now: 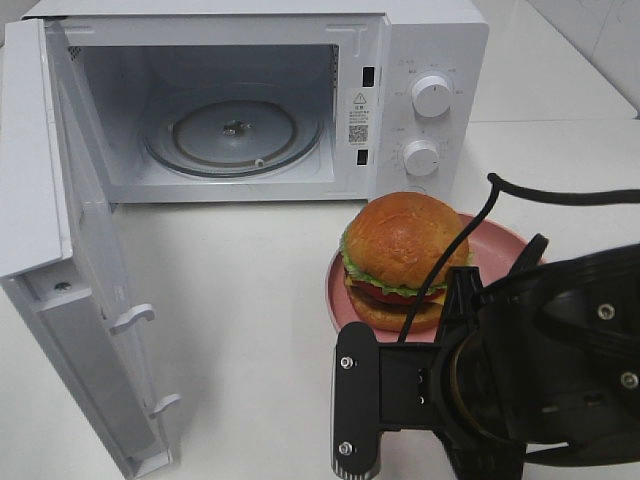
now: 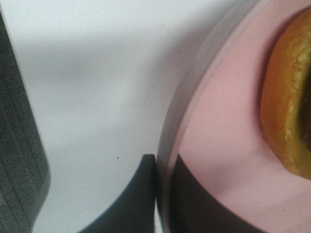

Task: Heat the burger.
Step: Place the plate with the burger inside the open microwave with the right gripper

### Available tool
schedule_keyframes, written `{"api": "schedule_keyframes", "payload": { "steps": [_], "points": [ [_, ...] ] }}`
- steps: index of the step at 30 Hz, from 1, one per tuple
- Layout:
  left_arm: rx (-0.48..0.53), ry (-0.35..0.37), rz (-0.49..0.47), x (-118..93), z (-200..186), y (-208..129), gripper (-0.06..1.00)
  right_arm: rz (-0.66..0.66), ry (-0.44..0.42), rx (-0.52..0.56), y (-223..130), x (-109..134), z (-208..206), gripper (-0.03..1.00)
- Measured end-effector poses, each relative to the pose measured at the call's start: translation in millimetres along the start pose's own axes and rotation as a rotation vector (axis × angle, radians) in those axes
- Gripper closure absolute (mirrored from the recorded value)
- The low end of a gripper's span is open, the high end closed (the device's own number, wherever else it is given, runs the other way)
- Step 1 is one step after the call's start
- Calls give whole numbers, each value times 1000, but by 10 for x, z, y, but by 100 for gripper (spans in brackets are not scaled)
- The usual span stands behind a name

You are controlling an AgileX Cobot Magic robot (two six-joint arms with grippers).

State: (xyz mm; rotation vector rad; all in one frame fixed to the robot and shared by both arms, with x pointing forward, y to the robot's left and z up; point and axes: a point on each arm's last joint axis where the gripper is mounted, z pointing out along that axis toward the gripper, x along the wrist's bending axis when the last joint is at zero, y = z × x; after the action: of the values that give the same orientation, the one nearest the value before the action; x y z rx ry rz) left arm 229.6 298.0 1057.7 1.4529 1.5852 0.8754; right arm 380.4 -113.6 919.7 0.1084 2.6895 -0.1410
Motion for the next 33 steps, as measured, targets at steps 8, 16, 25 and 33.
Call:
{"api": "schedule_keyframes", "payload": {
  "steps": [8,16,25,33],
  "points": [
    [0,0,0,0,0,0,-4,-135,-10,-104,95,-3,-5,92],
    [0,0,0,0,0,0,-4,-262,-24,-194,145,-64,18,92],
    [0,0,0,0,0,0,-4,-374,-23,-220,72,-322,95,92],
    [0,0,0,0,0,0,-4,-435,-8,-287,139,-607,15,92]
  ]
}}
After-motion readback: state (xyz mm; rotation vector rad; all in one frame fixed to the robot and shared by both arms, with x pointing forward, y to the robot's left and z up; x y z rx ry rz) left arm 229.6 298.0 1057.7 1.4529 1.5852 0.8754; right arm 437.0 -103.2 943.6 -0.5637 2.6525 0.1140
